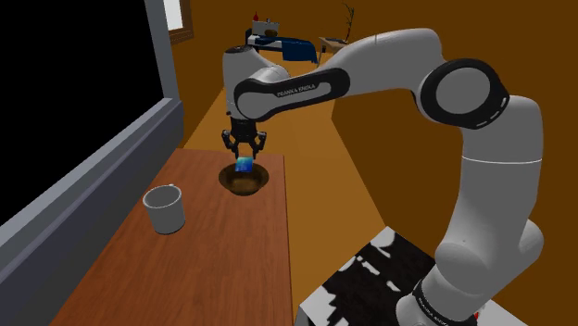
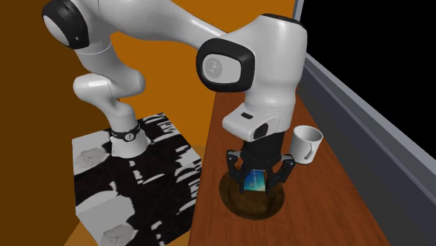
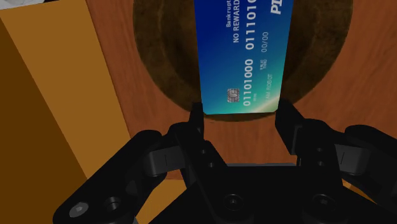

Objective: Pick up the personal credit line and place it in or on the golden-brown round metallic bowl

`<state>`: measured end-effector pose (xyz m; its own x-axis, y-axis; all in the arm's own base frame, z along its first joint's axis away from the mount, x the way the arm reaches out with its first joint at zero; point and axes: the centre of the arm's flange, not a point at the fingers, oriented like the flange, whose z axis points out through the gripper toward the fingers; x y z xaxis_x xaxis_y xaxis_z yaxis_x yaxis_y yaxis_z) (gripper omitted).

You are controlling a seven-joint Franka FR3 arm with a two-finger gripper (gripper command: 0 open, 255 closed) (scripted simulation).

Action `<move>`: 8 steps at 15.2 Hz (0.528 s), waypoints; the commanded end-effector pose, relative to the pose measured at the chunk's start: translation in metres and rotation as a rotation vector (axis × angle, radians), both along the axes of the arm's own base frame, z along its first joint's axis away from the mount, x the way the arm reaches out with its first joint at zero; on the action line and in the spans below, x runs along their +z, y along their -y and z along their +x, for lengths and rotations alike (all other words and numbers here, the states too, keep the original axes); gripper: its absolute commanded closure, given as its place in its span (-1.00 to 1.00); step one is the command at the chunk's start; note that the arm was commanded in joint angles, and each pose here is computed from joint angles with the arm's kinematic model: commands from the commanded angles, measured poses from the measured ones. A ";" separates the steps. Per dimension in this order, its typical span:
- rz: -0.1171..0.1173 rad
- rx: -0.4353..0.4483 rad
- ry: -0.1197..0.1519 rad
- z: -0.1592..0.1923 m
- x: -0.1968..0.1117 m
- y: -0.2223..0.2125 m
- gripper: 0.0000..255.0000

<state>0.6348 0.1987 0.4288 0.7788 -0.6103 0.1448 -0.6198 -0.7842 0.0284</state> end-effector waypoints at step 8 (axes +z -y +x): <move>0.000 0.000 0.000 0.000 -0.042 0.000 1.00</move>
